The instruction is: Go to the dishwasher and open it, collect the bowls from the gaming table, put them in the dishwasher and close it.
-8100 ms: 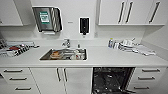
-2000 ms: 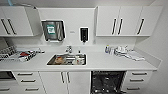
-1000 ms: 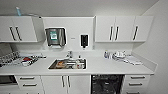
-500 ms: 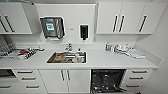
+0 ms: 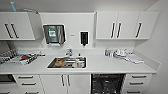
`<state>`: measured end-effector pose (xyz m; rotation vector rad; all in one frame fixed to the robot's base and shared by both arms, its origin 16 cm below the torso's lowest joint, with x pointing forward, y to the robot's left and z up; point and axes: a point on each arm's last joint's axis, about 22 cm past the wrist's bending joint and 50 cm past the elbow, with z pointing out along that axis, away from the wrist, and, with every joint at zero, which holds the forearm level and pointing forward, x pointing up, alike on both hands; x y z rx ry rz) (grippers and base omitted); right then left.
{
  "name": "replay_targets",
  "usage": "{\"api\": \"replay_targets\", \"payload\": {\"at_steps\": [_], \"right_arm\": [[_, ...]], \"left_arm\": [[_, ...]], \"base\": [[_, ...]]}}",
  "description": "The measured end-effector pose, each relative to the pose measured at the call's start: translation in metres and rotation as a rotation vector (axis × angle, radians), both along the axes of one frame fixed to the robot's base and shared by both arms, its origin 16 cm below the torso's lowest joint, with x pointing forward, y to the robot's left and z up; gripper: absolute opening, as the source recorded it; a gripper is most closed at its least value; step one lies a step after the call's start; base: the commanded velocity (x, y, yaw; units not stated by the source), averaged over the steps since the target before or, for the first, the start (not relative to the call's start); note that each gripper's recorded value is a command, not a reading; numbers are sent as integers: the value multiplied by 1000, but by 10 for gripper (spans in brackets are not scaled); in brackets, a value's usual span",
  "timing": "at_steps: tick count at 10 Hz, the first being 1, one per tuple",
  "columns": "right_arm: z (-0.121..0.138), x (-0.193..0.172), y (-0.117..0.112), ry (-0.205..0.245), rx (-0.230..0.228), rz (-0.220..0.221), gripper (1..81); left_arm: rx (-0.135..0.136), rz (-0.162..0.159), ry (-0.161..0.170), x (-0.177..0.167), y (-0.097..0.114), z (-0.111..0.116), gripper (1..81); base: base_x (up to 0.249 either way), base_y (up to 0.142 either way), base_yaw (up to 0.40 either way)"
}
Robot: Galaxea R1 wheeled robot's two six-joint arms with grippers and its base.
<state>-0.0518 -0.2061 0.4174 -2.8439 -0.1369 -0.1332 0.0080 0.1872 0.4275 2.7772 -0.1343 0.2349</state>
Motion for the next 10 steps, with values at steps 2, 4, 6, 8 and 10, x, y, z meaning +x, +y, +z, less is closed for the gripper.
{"api": "replay_targets", "payload": {"at_steps": [2,4,6,8,10], "right_arm": [[0,8,0,-20,0,0,811],[0,5,-3,-14,-6,0,811],[-1,2,-8,-9,-17,-2,811],[-1,-4,2,9,-9,1,811],[-1,-15,19,20,6,-2,811]], "left_arm": [[3,68,51,-2,3,-1,811],[24,77,78,-14,10,-5,811],[68,79,74,-13,22,-9,811],[81,77,66,-8,19,-10,811],[82,73,56,-2,20,-10,811]], "base": [[0,0,0],[0,0,0],[0,0,0],[0,0,0],[0,0,0]]}}
